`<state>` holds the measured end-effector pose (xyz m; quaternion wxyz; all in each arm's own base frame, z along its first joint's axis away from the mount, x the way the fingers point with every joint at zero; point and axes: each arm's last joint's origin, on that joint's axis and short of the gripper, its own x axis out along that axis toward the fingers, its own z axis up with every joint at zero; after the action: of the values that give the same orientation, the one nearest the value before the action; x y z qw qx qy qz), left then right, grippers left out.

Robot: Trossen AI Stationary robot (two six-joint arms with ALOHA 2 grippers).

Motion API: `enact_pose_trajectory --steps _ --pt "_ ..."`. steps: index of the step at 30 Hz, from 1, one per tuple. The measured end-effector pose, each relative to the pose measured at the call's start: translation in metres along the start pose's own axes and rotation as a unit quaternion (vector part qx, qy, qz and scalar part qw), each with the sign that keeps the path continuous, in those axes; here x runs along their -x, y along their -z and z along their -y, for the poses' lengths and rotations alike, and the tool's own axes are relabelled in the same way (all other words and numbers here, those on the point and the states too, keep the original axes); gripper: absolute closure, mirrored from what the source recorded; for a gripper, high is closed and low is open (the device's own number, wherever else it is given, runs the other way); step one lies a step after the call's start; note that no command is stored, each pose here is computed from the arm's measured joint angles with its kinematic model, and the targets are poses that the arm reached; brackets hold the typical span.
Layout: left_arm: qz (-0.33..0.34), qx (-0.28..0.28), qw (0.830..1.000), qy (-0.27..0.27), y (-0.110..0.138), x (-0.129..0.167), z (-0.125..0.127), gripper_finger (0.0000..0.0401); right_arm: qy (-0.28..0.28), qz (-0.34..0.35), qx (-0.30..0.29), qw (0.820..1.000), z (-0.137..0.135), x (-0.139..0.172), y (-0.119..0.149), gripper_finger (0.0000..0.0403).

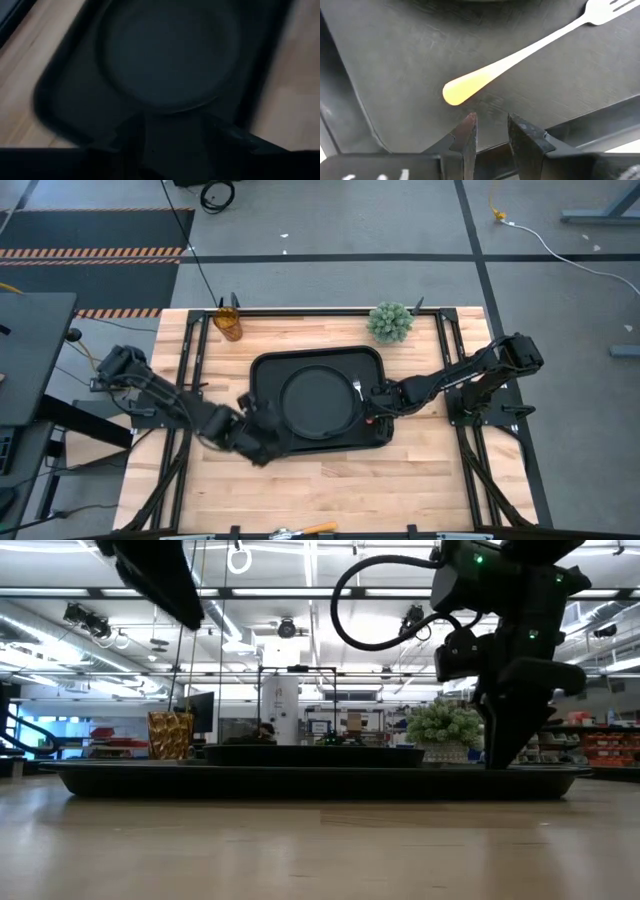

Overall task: Pick and place plate/cup/fork/spoon on tray
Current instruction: Adjust the black serving tray on the table

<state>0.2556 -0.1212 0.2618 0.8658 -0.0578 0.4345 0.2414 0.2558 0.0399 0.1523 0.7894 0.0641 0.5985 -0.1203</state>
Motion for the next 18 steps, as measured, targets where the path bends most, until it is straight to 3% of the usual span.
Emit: enact_pose_trajectory --steps 8,18 --pt "0.099 -0.016 0.993 0.066 0.014 0.026 0.035 0.0209 -0.007 0.005 0.005 1.0 -0.009 0.001 0.003 0.0288" --pt "0.154 -0.043 0.985 0.063 0.033 0.048 0.045 0.0209 -0.001 0.023 0.018 1.0 -0.017 0.003 0.004 0.0288"
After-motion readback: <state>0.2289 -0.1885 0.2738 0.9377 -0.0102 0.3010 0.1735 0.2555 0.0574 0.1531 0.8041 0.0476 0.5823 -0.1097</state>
